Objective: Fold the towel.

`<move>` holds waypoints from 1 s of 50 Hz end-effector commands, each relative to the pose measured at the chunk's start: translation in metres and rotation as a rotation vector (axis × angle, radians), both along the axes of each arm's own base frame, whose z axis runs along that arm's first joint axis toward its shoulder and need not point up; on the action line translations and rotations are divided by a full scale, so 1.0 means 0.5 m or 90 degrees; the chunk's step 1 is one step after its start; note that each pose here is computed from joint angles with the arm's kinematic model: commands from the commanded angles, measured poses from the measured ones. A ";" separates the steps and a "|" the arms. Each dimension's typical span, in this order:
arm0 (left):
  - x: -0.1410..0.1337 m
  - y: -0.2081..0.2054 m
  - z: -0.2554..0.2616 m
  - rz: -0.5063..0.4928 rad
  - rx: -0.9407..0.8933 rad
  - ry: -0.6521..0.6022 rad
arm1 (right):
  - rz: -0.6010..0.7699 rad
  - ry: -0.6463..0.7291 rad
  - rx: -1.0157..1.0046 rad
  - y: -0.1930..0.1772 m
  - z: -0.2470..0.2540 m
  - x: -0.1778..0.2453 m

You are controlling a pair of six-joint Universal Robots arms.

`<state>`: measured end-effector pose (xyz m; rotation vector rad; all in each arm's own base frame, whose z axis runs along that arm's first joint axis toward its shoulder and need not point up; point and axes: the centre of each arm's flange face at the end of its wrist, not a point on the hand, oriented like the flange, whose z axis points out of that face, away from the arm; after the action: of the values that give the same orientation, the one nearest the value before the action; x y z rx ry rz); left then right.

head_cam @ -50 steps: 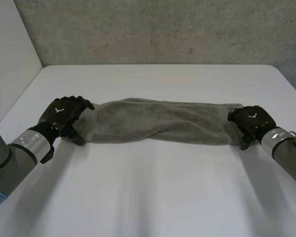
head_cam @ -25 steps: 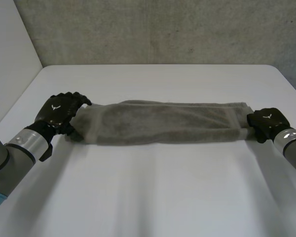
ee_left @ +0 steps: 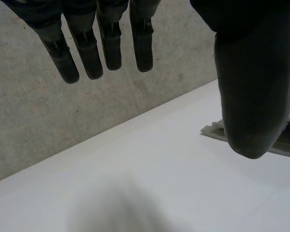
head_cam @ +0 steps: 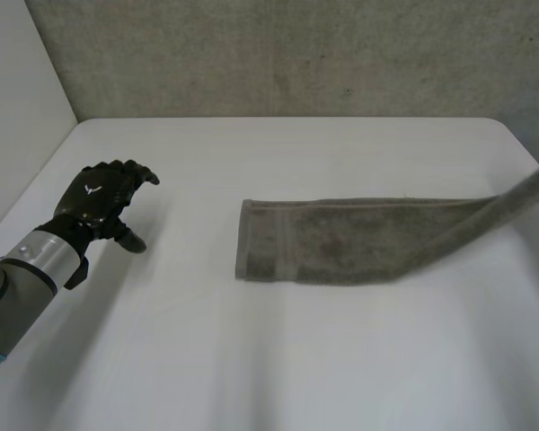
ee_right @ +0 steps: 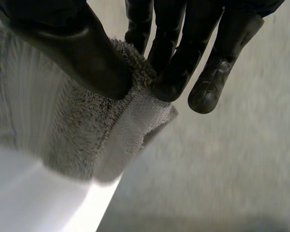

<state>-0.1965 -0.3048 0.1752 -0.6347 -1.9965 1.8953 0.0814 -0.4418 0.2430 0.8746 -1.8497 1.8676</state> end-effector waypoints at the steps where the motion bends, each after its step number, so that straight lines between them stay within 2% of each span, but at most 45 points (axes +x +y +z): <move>1: 0.000 0.000 0.000 0.000 -0.003 0.000 | 0.208 0.004 -0.030 0.104 0.034 0.282; 2: -0.001 0.000 0.000 0.000 -0.003 0.000 | 0.209 0.004 -0.030 0.105 0.034 0.282; 4: -0.001 0.000 0.000 0.000 -0.003 0.000 | 0.337 0.003 -0.009 0.203 0.002 0.435; 5: -0.001 0.000 0.000 0.000 -0.003 0.000 | 0.338 0.003 -0.009 0.204 0.002 0.436; 7: 0.000 0.000 -0.001 0.001 -0.002 0.000 | 0.437 0.012 0.038 0.293 -0.065 0.541; 10: 0.001 0.001 -0.002 0.002 -0.001 0.000 | 0.472 0.020 0.062 0.329 -0.098 0.577; 12: 0.001 0.004 -0.006 0.001 0.004 0.000 | 0.509 0.045 0.107 0.380 -0.172 0.623; 15: 0.004 0.004 -0.006 0.005 0.004 0.000 | 0.509 0.082 0.116 0.394 -0.217 0.638; 18: 0.007 0.004 -0.005 0.007 0.004 -0.001 | 0.493 0.098 0.093 0.390 -0.210 0.642; 24: 0.009 0.001 -0.004 0.009 -0.002 0.000 | 0.457 0.054 0.061 0.375 -0.150 0.631; 26: 0.009 0.000 -0.003 0.009 -0.005 0.000 | 0.420 0.002 0.073 0.361 -0.119 0.603; 29: 0.008 0.000 -0.003 0.008 -0.007 0.000 | 0.398 -0.022 0.087 0.352 -0.110 0.581; 31: 0.007 0.001 -0.003 0.007 -0.007 0.000 | 0.354 -0.063 0.106 0.338 -0.086 0.528; 40: 0.005 0.011 0.005 0.003 -0.013 0.001 | 0.225 -0.108 0.204 0.306 -0.133 0.369; 45: -0.017 0.028 0.020 -0.020 -0.026 0.004 | 0.195 -0.115 0.226 0.286 -0.167 0.315; 50: -0.046 0.045 0.029 -0.051 -0.026 0.022 | 0.207 -0.130 0.229 0.277 -0.190 0.294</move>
<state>-0.2041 -0.2917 0.1844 -0.6610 -1.9406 1.9206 0.2414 -0.2971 0.1621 1.2002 -2.3167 1.8843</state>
